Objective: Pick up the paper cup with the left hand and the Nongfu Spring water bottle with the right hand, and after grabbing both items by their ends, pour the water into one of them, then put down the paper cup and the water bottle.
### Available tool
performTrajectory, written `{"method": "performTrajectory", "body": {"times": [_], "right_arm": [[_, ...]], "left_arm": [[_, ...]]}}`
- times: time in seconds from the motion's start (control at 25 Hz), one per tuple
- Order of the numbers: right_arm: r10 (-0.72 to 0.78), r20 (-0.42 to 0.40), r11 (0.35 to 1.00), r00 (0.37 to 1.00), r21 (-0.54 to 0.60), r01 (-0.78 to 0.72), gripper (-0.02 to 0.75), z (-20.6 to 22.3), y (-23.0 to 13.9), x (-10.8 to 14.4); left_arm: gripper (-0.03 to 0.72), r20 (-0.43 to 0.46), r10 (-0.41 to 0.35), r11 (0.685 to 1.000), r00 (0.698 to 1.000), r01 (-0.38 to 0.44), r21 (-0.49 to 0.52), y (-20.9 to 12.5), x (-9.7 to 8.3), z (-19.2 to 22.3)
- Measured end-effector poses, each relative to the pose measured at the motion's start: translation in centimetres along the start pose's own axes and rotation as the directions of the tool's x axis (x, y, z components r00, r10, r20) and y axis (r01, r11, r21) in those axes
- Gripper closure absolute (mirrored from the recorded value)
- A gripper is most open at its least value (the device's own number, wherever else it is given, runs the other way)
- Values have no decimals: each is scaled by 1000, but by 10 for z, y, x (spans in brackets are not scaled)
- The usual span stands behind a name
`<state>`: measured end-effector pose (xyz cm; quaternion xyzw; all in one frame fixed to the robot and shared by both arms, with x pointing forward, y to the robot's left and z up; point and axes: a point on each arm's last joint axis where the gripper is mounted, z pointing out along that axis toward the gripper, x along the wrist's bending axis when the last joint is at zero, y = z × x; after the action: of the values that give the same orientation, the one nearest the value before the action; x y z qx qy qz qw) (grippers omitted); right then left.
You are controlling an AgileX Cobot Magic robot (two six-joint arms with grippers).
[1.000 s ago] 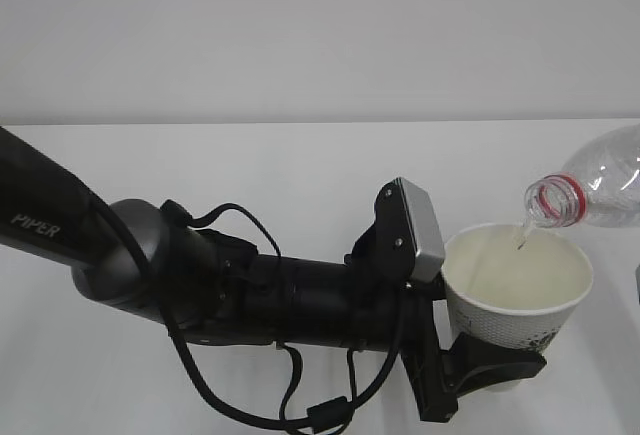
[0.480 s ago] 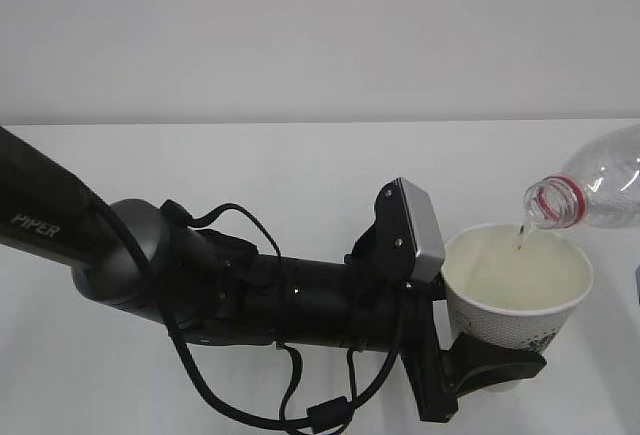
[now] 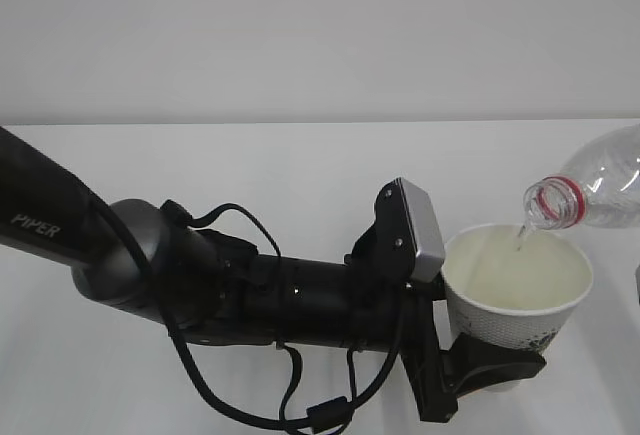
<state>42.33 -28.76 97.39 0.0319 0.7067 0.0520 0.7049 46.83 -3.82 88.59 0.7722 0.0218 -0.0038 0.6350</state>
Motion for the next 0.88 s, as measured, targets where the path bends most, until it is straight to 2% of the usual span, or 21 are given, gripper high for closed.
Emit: {"method": "performTrajectory", "body": {"times": [0.88], "right_arm": [[-6, 10, 1000, 1000, -1, 6, 307, 0, 0, -1]], "left_arm": [[145, -1, 0, 1000, 1000, 0, 2, 0, 0, 0]]}}
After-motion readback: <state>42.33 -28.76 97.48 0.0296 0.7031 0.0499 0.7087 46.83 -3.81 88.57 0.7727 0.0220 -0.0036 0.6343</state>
